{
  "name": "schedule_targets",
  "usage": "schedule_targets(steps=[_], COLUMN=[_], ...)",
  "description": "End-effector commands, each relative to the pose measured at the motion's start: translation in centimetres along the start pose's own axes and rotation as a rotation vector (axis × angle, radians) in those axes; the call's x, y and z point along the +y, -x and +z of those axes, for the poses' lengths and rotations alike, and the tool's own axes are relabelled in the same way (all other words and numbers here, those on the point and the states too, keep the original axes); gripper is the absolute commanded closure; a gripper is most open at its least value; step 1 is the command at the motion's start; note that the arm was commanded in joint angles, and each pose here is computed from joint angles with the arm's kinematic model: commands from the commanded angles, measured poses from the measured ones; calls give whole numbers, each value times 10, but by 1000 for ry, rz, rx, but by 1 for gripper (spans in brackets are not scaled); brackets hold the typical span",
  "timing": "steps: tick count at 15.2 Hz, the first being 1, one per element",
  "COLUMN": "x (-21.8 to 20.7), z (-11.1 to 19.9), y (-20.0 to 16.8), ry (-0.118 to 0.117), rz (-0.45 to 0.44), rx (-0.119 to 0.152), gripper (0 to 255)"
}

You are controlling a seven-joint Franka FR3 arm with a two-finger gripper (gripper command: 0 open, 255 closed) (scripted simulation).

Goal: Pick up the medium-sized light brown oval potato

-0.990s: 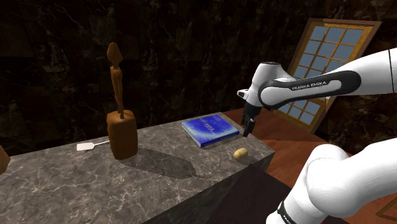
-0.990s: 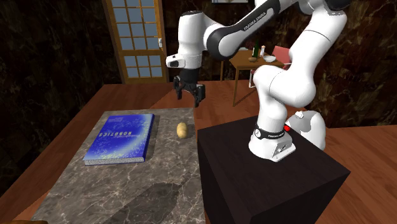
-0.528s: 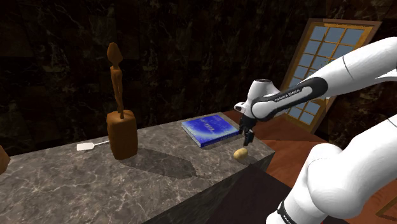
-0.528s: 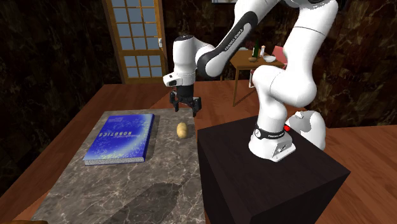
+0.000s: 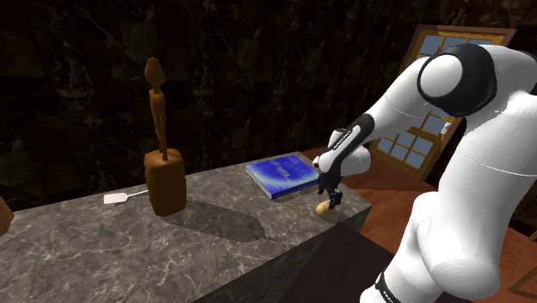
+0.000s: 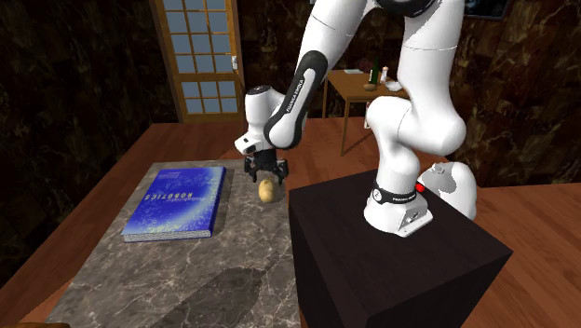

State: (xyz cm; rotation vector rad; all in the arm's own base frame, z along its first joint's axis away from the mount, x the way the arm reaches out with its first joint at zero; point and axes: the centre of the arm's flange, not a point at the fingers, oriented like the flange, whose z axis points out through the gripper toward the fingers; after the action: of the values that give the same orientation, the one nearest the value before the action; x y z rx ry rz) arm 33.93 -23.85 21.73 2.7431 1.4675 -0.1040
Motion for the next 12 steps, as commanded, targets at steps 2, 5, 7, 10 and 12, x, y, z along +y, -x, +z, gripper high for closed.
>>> schedule_targets(steps=[2, 5, 7, 10, 12], x=[12, 12, 12, 12, 12], z=[26, 42, 53, 66, 66], y=[8, 7, 6, 5, 5], ry=[-5, -5, -5, -5, -5], rz=[-60, -60, -60, -60, -60], rx=[-10, -10, -10, -10, -10], gripper=[0, 0, 0, 0, 255])
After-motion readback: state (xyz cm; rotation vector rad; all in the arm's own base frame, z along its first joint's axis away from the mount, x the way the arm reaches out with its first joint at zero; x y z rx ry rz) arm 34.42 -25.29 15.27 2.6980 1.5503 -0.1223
